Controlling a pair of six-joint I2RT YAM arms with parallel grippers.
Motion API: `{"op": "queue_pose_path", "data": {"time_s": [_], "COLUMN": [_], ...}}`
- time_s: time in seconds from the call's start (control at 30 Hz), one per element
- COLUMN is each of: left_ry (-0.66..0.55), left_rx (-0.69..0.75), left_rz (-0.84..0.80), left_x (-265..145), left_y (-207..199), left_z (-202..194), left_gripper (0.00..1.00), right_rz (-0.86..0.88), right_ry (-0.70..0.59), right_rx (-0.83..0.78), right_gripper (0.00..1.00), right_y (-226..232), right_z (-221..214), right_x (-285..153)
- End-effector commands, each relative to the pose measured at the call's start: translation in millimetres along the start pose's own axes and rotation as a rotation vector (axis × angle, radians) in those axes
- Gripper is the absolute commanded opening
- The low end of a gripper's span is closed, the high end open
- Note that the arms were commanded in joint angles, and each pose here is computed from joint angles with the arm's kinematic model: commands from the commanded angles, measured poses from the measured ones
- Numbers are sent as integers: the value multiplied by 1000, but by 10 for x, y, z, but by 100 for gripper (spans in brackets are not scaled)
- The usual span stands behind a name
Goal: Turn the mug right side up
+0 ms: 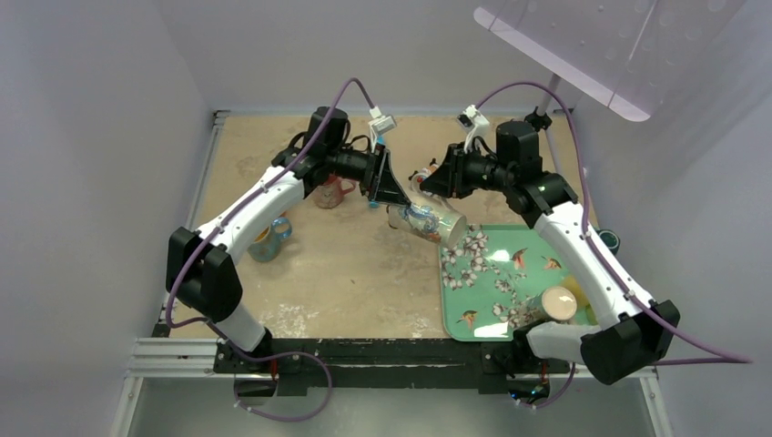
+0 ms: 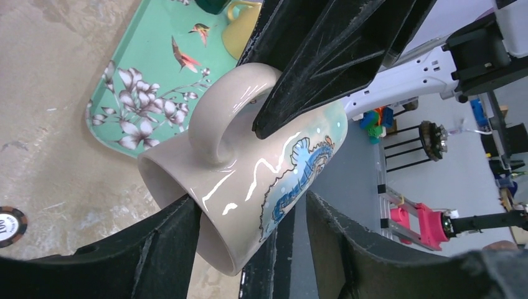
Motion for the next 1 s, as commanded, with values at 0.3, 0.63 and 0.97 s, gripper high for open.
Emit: {"op": "queue_pose_path", "data": {"time_s": [0.3, 0.63, 0.97], "left_ry": [38, -33, 140], "left_rx": [-77, -119, 141], "left_rz": [-47, -242, 178], "left_x": [-107, 111, -318], "left_y": [-127, -426, -205], "left_z": [-89, 45, -70], "left_gripper": [79, 32, 0], "right_rz": [107, 173, -164], "right_ry": [-151, -164, -112], "right_rx": [-108, -102, 44], "right_gripper": [0, 0, 53], "right_y": [411, 465, -136], "right_z": [394, 413, 247], "right_x": [-189, -135, 25]}}
Point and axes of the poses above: each gripper's point midway between its finger pads, its own x axis out along the fingers, its own y axis along the line the jaws close on, z = x × y, the point moved 4 cm from there along -x, back along the fingers, and after that the axes turned 9 degrees about x, right-handed, at the moved point
